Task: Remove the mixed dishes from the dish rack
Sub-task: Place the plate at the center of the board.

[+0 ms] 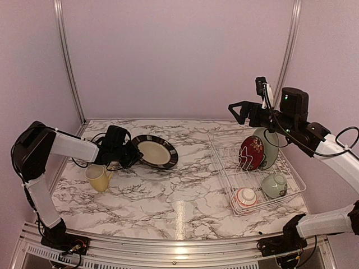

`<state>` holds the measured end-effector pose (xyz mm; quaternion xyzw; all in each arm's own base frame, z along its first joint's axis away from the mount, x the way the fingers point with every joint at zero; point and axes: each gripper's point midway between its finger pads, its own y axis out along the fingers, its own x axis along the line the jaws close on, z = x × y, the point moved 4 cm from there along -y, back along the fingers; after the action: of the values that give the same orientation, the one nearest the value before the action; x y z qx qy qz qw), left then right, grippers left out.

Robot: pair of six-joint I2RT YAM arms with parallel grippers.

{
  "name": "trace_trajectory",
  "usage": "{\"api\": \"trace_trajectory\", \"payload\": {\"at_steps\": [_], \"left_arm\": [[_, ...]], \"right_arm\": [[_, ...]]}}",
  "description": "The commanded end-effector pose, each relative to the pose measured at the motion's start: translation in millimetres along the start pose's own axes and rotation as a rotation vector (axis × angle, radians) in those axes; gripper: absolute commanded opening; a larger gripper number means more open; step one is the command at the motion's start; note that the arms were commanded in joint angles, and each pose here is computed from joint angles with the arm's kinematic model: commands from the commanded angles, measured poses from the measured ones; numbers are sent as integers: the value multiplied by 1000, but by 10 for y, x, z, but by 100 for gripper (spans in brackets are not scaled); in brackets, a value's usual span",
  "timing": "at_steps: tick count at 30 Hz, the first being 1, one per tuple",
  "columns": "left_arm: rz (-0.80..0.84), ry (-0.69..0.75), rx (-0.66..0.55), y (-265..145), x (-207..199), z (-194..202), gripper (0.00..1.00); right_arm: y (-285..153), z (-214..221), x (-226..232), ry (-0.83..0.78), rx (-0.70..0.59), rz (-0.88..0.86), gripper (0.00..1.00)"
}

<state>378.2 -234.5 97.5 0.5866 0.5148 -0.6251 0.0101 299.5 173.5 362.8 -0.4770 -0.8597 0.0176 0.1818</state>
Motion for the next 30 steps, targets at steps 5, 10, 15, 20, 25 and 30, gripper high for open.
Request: {"api": "trace_trajectory", "payload": {"at_steps": [5,10,15,20,25,30], "left_arm": [[153,-14,-11,57,-259,-70,2],[143,-9,2,86,-214,-44,15],[102,14,-18,36,-183,-68,28],[63,34,-33,5,-137,-88,35],[18,82,-49,-37,-167,-131,44],[-19,129,-91,-182,-212,-204,60]], "right_arm": [[24,45,-67,-2,12,26,98],[10,32,-55,1,8,20,98],[-23,27,-52,4,-1,18,99],[-14,-18,-35,3,-9,10,99],[-25,-73,-22,-8,-27,8,98],[5,-156,-3,-27,-38,7,98]]}}
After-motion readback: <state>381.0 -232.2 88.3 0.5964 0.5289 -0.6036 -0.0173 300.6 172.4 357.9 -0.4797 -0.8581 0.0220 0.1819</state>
